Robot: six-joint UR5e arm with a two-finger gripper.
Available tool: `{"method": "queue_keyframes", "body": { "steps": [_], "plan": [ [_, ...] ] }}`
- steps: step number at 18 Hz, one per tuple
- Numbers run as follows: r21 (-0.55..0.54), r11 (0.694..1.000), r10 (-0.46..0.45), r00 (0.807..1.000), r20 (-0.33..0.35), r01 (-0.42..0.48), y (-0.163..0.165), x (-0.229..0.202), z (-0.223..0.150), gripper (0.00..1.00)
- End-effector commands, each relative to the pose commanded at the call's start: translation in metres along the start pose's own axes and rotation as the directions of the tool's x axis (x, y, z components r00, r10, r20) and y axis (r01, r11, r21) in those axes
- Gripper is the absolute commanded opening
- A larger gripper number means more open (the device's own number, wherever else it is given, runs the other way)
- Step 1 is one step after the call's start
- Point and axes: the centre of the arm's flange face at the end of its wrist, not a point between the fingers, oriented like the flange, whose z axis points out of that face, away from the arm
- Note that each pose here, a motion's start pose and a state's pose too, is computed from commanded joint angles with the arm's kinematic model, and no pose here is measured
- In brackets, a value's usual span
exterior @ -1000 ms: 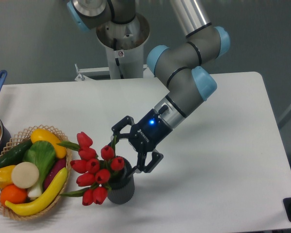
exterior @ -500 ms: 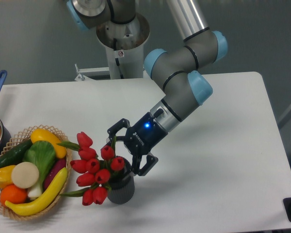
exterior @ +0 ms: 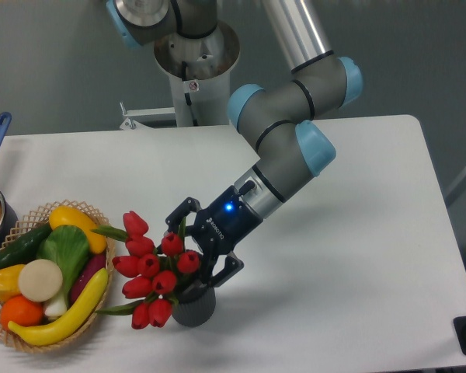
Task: Pick up the flowers from the vase
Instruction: 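Close the gripper on the tulip stems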
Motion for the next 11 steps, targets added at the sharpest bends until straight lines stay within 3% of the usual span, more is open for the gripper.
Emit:
{"method": "queue_keyframes", "body": {
  "steps": [3, 5, 11],
  "plan": [
    [0.0, 1.0, 0.002, 1.0, 0.003, -0.002, -0.0019, -0.0003, -0.002, 0.54],
    [-0.001, 1.0, -0.004, 1.0, 0.006, 0.004, -0.0023, 0.0001, -0.0034, 0.44],
    [0.002, 1.0, -0.021, 1.0, 0.016, 0.021, -0.0076, -0.0018, -0.0091, 0.42]
  ]
}}
